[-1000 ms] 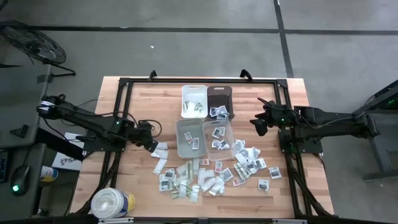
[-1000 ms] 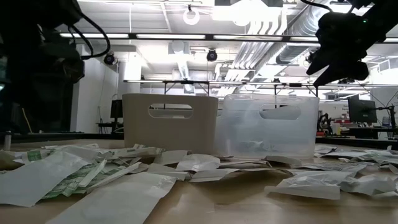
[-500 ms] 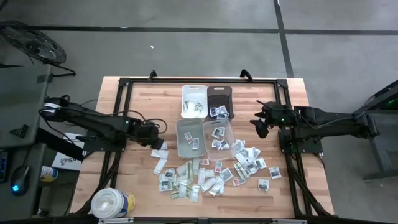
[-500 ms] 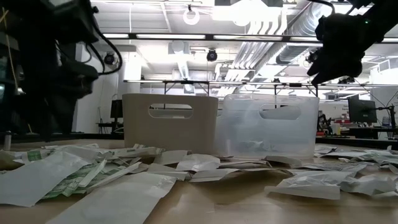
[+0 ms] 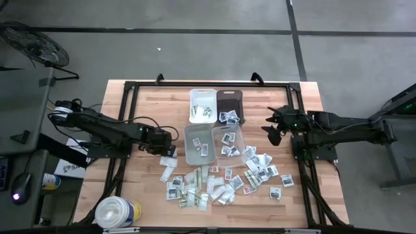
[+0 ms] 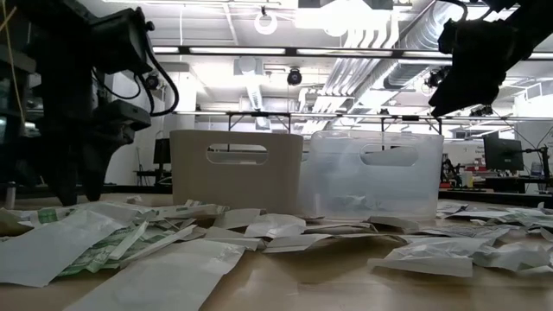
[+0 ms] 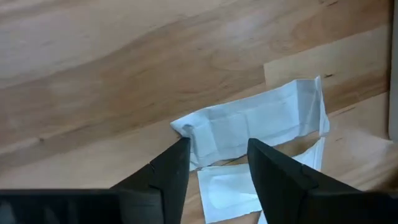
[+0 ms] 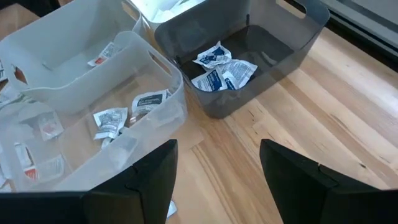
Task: Pick & Place First Aid Supplies
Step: Put the green bandage pack into the white bin
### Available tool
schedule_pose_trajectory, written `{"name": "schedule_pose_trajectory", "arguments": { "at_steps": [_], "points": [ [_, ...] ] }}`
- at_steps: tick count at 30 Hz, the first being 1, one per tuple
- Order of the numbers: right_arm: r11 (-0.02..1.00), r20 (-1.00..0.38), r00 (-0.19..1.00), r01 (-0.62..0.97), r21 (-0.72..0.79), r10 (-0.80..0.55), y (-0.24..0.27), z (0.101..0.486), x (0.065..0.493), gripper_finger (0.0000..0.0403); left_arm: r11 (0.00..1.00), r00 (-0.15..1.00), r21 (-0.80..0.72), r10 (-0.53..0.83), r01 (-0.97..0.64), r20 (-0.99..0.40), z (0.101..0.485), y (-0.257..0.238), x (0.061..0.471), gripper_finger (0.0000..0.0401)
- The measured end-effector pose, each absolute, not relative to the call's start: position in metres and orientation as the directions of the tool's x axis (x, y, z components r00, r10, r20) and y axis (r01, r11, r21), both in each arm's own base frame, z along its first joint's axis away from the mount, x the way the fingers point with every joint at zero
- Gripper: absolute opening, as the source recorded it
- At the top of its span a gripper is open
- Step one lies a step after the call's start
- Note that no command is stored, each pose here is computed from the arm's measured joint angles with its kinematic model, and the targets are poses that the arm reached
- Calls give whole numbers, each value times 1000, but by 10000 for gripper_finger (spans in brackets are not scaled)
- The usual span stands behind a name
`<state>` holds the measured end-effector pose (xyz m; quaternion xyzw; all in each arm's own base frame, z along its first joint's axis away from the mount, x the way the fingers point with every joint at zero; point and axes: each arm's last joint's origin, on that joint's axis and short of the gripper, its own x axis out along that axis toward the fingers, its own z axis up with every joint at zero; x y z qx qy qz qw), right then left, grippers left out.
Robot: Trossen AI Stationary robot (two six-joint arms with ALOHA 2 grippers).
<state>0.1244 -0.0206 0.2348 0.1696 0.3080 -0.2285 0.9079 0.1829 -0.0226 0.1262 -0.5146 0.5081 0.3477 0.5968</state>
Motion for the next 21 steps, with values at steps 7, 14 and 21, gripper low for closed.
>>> {"name": "schedule_pose_trajectory", "arguments": {
  "at_steps": [7,14,21],
  "points": [
    [858,-641,713,487,161,-284,-20,235,125,222,206,182,-202,-112,-958,-977,122,-23,180,97],
    [867,-643,716,473,157,-274,-19,235,125,222,206,149,-169,-107,-964,-983,121,-22,177,29],
    [873,-642,716,465,146,-274,-19,235,125,222,218,145,-165,-102,-962,-984,121,-22,177,2]
  ]
}}
